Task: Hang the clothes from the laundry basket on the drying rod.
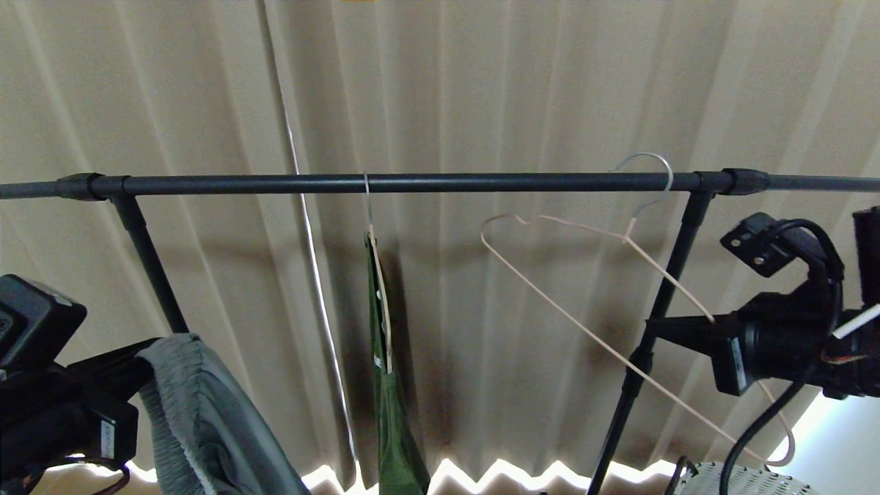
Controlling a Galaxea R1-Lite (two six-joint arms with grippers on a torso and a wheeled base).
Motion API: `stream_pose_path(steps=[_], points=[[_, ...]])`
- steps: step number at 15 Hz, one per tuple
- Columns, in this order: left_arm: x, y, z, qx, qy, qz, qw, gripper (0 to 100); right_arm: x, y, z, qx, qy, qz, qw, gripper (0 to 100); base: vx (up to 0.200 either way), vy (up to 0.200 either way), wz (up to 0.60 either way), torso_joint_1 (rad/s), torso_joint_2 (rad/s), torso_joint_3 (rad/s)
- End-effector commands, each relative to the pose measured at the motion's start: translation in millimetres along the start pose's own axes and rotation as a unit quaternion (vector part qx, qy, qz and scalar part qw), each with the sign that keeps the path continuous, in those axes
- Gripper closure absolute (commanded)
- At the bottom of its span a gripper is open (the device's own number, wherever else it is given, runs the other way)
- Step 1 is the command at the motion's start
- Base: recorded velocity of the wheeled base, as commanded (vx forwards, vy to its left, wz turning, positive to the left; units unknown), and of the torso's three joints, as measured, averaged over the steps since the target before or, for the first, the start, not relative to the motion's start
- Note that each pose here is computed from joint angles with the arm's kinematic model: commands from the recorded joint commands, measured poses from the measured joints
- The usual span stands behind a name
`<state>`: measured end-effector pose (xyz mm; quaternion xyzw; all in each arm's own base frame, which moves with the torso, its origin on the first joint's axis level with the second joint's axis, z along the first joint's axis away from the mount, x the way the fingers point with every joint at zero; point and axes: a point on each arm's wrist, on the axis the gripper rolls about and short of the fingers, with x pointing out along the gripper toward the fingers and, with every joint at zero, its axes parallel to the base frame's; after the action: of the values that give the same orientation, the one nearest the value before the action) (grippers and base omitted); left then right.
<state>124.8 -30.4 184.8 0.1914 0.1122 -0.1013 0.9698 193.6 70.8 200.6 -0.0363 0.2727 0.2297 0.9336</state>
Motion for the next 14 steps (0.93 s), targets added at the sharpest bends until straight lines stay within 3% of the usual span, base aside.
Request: stream_pose_path(steps=[1, 7, 14], points=[[-3, 1.7, 2, -0.004, -0.010, 0.006, 0.9999, 100, -30, 4.3, -20.3, -0.001, -0.031, -0.002, 0.9995, 100, -0.200, 0.000, 0.00, -0.002, 0.00, 0.012], [-4, -0.8, -6, -0.001, 0.001, 0.003, 1.0000, 100, -55, 8.5, -48.1, -0.004, -0.041, -0.005, 0.9991, 100, -0.200, 0.000, 0.00, 0.002, 0.00, 0.006], [-3, -4.7, -16, 0.002, 0.021, -0.004, 0.9998, 100, -43, 6.8, -51.9, -0.001, -0.015, -0.004, 0.9999, 100, -0.200, 0.000, 0.00, 0.001, 0.00, 0.002]])
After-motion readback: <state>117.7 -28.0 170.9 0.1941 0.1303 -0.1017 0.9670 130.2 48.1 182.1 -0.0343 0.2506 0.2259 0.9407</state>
